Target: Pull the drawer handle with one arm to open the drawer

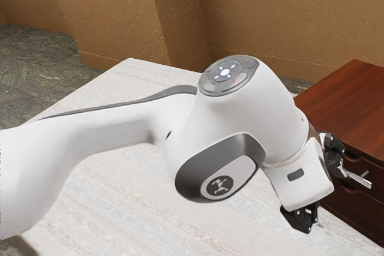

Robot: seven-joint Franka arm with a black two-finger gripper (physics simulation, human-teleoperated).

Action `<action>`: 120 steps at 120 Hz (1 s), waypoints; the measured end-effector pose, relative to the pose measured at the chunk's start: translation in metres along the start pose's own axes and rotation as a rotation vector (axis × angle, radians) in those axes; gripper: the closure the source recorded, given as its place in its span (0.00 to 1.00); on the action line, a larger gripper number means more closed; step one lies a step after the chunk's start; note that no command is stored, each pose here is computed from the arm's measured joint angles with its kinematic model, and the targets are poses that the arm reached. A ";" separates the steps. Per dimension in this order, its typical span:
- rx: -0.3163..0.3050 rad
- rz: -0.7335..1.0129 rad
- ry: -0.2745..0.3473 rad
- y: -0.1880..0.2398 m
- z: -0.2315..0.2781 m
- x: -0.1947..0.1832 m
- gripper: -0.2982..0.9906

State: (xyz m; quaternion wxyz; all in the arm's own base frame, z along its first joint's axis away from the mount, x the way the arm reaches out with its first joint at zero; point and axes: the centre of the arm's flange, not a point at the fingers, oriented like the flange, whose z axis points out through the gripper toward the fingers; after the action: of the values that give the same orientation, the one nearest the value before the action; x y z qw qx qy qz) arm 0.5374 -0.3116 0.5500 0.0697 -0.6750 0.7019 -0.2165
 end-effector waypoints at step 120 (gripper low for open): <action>0.024 0.051 -0.050 -0.028 0.033 -0.008 0.23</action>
State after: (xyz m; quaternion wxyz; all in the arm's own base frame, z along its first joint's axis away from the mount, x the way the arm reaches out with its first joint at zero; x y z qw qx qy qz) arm 0.5769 -0.3110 0.5301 0.1006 -0.6612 0.7142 -0.2063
